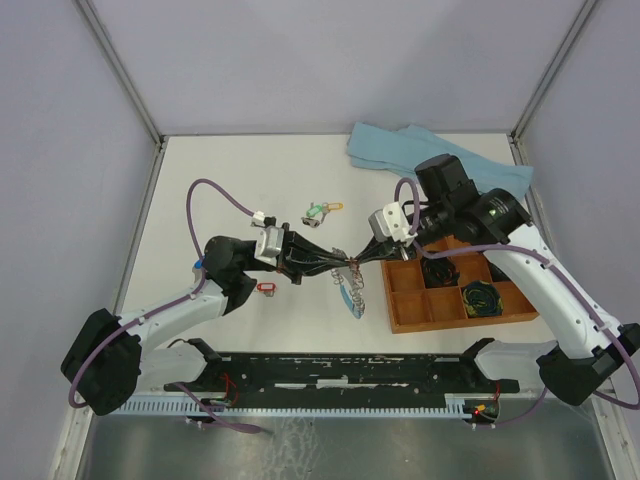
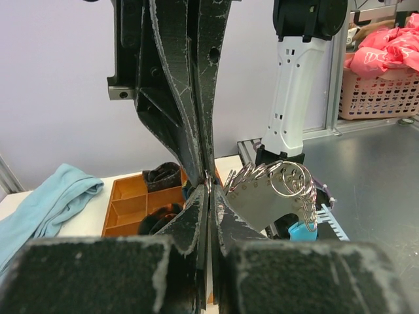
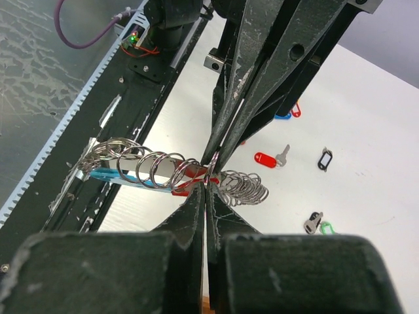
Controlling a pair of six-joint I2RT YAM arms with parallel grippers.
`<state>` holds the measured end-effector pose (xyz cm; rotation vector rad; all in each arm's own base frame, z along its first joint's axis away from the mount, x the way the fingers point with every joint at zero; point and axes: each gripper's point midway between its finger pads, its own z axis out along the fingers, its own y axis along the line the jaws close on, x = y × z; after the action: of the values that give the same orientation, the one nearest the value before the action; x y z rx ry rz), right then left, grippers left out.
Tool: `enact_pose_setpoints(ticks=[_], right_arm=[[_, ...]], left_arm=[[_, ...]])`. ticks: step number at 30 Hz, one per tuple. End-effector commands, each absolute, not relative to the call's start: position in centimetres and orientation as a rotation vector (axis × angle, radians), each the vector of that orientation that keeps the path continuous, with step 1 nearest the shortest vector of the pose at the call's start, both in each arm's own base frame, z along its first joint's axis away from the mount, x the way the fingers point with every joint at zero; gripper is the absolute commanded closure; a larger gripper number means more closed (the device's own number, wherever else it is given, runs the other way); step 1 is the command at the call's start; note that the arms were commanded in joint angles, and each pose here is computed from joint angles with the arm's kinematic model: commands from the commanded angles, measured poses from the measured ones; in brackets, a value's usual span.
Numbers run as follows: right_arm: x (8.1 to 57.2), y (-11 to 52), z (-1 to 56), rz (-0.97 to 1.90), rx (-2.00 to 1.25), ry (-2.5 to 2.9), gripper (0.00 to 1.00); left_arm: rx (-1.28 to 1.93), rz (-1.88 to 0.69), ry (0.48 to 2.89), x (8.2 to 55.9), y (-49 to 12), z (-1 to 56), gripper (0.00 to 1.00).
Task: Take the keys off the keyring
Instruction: Remove the key from the keyring.
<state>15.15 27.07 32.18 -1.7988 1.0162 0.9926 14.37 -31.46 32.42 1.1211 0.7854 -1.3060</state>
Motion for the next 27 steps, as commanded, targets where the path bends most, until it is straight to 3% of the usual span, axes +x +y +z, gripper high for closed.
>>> enact_pose_setpoints(ticks=[1, 15, 27], right_arm=[[15.3, 26.0, 33.6, 0.852, -1.832, 1.008, 0.99], [16.4, 24.8, 32.3, 0.538, -1.947, 1.147, 1.00], [17.0, 26.3, 31.4, 0.589, -1.862, 1.183, 0.99]], left_arm=[[1.116, -1.262, 0.663, 13.7, -30.9, 35.9, 0.97], [1.064, -1.246, 0.662, 14.0, -30.5, 36.0, 0.97], [0.826, -1.266, 0.552, 13.1, -28.8, 38.5, 0.97]])
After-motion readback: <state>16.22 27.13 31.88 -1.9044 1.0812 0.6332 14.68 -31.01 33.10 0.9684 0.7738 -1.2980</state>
